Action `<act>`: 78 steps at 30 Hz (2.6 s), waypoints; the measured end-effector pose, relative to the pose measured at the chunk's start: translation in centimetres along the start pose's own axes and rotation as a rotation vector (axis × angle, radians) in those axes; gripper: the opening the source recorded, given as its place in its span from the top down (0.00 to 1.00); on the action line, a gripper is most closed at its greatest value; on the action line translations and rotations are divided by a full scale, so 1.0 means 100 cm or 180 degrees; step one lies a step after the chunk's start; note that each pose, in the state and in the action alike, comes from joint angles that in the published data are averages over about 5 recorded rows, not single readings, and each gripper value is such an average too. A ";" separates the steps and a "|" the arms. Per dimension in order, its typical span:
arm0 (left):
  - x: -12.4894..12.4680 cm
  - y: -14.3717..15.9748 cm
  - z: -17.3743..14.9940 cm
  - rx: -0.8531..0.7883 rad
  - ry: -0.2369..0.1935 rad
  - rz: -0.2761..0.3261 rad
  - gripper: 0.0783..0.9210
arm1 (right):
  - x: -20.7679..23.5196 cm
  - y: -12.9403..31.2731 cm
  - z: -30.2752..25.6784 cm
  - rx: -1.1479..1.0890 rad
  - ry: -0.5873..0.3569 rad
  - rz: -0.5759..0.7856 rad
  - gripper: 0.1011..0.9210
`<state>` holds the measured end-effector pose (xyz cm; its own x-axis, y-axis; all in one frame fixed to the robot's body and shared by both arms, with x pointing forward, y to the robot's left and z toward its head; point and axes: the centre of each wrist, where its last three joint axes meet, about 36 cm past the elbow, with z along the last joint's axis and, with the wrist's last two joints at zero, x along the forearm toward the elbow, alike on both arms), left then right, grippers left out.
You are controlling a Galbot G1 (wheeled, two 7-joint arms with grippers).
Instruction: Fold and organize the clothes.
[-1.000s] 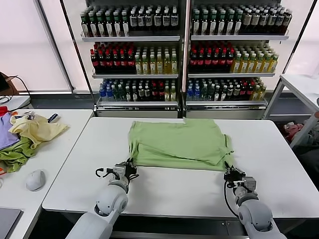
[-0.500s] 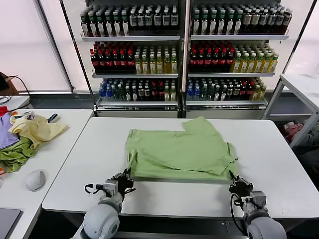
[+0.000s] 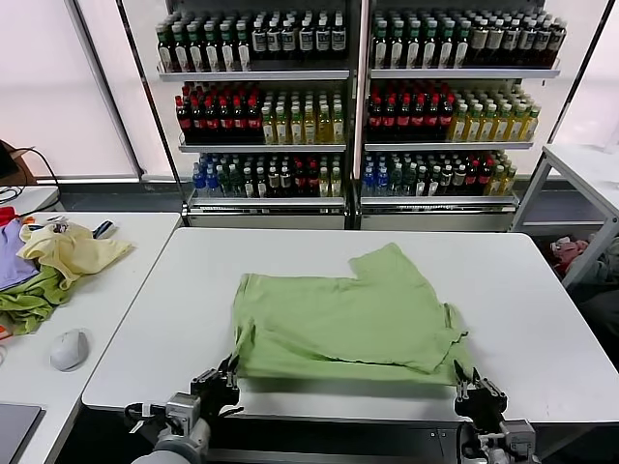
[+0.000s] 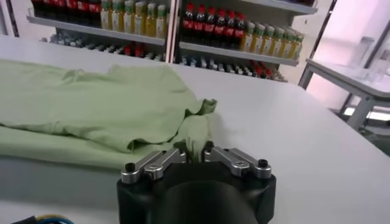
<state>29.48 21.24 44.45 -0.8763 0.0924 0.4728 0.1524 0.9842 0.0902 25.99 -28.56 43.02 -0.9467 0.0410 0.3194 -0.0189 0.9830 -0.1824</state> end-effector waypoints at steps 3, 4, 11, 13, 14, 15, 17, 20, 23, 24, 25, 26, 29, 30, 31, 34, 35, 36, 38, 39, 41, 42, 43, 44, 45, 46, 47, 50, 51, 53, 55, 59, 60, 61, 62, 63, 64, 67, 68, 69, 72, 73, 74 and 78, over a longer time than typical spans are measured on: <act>0.006 0.005 -0.004 -0.0027 -0.0043 -0.0037 0.59 | 0.002 0.000 -0.007 0.0018 -0.0076 0.0022 0.51; 0.007 0.007 -0.005 -0.0033 -0.0059 -0.0055 0.56 | 0.002 0.000 -0.010 0.0021 -0.0098 0.0029 0.48; 0.002 0.020 -0.015 0.0031 -0.0237 -0.0153 0.32 | -0.019 -0.002 -0.027 -0.0012 -0.0271 0.0036 0.23; -0.005 0.022 -0.018 0.0066 -0.0291 -0.0163 0.26 | -0.031 -0.002 -0.032 -0.0029 -0.0316 0.0027 0.17; -0.009 0.023 -0.019 0.0081 -0.0313 -0.0167 0.22 | -0.038 -0.002 -0.034 -0.0039 -0.0336 0.0021 0.15; -0.014 0.023 -0.020 0.0094 -0.0332 -0.0172 0.19 | -0.046 -0.001 -0.036 -0.0049 -0.0353 0.0013 0.13; -0.026 0.024 -0.022 0.0113 -0.0359 -0.0177 0.14 | -0.063 0.000 -0.040 -0.0073 -0.0375 -0.0009 0.12; -0.047 0.024 -0.025 0.0128 -0.0373 -0.0186 0.12 | -0.094 0.004 -0.045 -0.0115 -0.0388 -0.0057 0.12; -0.071 0.023 -0.028 0.0128 -0.0367 -0.0198 0.12 | -0.127 0.008 -0.052 -0.0148 -0.0388 -0.0111 0.12; -0.080 0.023 -0.029 0.0126 -0.0363 -0.0205 0.12 | -0.138 0.010 -0.055 -0.0154 -0.0384 -0.0128 0.12; -0.090 0.022 -0.031 0.0123 -0.0360 -0.0215 0.12 | -0.149 0.011 -0.057 -0.0158 -0.0378 -0.0143 0.12; -0.099 0.022 -0.033 0.0120 -0.0356 -0.0223 0.12 | -0.160 0.013 -0.060 -0.0160 -0.0368 -0.0159 0.12; -0.127 0.021 -0.038 0.0110 -0.0334 -0.0263 0.12 | -0.193 0.018 -0.067 -0.0160 -0.0323 -0.0200 0.12; -0.136 0.021 -0.040 0.0106 -0.0323 -0.0277 0.12 | -0.204 0.020 -0.069 -0.0159 -0.0303 -0.0211 0.12; -0.145 0.020 -0.042 0.0102 -0.0311 -0.0293 0.12 | -0.214 0.022 -0.072 -0.0156 -0.0282 -0.0219 0.12; -0.171 0.019 -0.049 0.0093 -0.0271 -0.0334 0.12 | -0.244 0.025 -0.079 -0.0148 -0.0216 -0.0231 0.12; -0.180 0.019 -0.051 0.0091 -0.0254 -0.0347 0.12 | -0.254 0.026 -0.082 -0.0147 -0.0193 -0.0233 0.12; -0.188 0.019 -0.054 0.0091 -0.0234 -0.0358 0.12 | -0.263 0.027 -0.084 -0.0146 -0.0171 -0.0236 0.12; -0.204 0.019 -0.058 0.0091 -0.0189 -0.0380 0.12 | -0.281 0.028 -0.090 -0.0147 -0.0126 -0.0238 0.12; -0.211 0.019 -0.059 0.0093 -0.0165 -0.0390 0.12 | -0.289 0.029 -0.092 -0.0148 -0.0103 -0.0234 0.12; -0.225 0.019 -0.063 0.0095 -0.0117 -0.0404 0.12 | -0.306 0.029 -0.097 -0.0153 -0.0053 -0.0224 0.12; -0.232 0.019 -0.065 0.0096 -0.0095 -0.0411 0.12 | -0.313 0.029 -0.099 -0.0156 -0.0027 -0.0217 0.12; -0.237 0.019 -0.066 0.0096 -0.0073 -0.0417 0.12 | -0.321 0.030 -0.101 -0.0161 0.0000 -0.0211 0.12; -0.243 0.019 -0.068 0.0096 -0.0051 -0.0423 0.12 | -0.328 0.030 -0.103 -0.0166 0.0029 -0.0206 0.12; -0.248 0.019 -0.069 0.0095 -0.0029 -0.0427 0.12 | -0.334 0.030 -0.105 -0.0172 0.0059 -0.0203 0.12; -0.252 0.019 -0.070 0.0094 -0.0009 -0.0430 0.12 | -0.340 0.031 -0.107 -0.0178 0.0088 -0.0199 0.12; -0.256 0.018 -0.071 0.0093 0.0011 -0.0432 0.12 | -0.346 0.031 -0.108 -0.0184 0.0117 -0.0195 0.12; -0.266 0.017 -0.073 0.0089 0.0055 -0.0433 0.12 | -0.360 0.032 -0.112 -0.0204 0.0198 -0.0186 0.12; -0.268 0.016 -0.074 0.0087 0.0066 -0.0434 0.12 | -0.365 0.033 -0.113 -0.0211 0.0225 -0.0183 0.12; -0.272 0.016 -0.075 0.0081 0.0089 -0.0431 0.15 | -0.372 0.034 -0.113 -0.0228 0.0284 -0.0181 0.13; -0.275 0.016 -0.075 0.0076 0.0112 -0.0422 0.21 | -0.377 0.035 -0.112 -0.0247 0.0346 -0.0180 0.16; -0.277 0.016 -0.073 0.0071 0.0160 -0.0390 0.35 | -0.384 0.036 -0.109 -0.0272 0.0453 -0.0189 0.29; -0.277 0.016 -0.073 0.0071 0.0172 -0.0381 0.38 | -0.385 0.036 -0.108 -0.0278 0.0475 -0.0195 0.32; -0.277 0.016 -0.072 0.0073 0.0183 -0.0372 0.42 | -0.386 0.036 -0.107 -0.0286 0.0496 -0.0201 0.36; -0.277 0.016 -0.071 0.0076 0.0193 -0.0364 0.45 | -0.387 0.036 -0.107 -0.0297 0.0515 -0.0207 0.40; -0.276 0.016 -0.070 0.0078 0.0204 -0.0357 0.48 | -0.388 0.036 -0.106 -0.0311 0.0530 -0.0214 0.43; -0.276 0.016 -0.069 0.0082 0.0214 -0.0352 0.52 | -0.388 0.036 -0.106 -0.0326 0.0544 -0.0221 0.47; -0.275 0.017 -0.067 0.0096 0.0243 -0.0340 0.63 | -0.389 0.035 -0.104 -0.0368 0.0575 -0.0245 0.57; -0.274 0.018 -0.066 0.0104 0.0250 -0.0336 0.66 | -0.389 0.035 -0.103 -0.0376 0.0581 -0.0253 0.61; -0.273 0.019 -0.065 0.0112 0.0256 -0.0331 0.69 | -0.389 0.034 -0.102 -0.0381 0.0586 -0.0261 0.64; -0.270 0.020 -0.062 0.0143 0.0269 -0.0308 0.80 | -0.388 0.033 -0.099 -0.0392 0.0589 -0.0281 0.74; -0.269 0.021 -0.061 0.0156 0.0272 -0.0299 0.84 | -0.387 0.032 -0.098 -0.0399 0.0582 -0.0286 0.79; -0.268 0.022 -0.060 0.0169 0.0274 -0.0289 0.87 | -0.386 0.032 -0.097 -0.0407 0.0571 -0.0291 0.82; -0.261 0.025 -0.057 0.0226 0.0242 -0.0258 0.96 | -0.378 0.028 -0.094 -0.0446 0.0482 -0.0304 0.94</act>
<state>55.36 20.45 37.27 -0.8469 0.0030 0.5318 0.0474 0.9964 0.0699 64.76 -25.70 39.19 -0.8835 -0.0375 0.4669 -0.0513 0.9985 -0.0169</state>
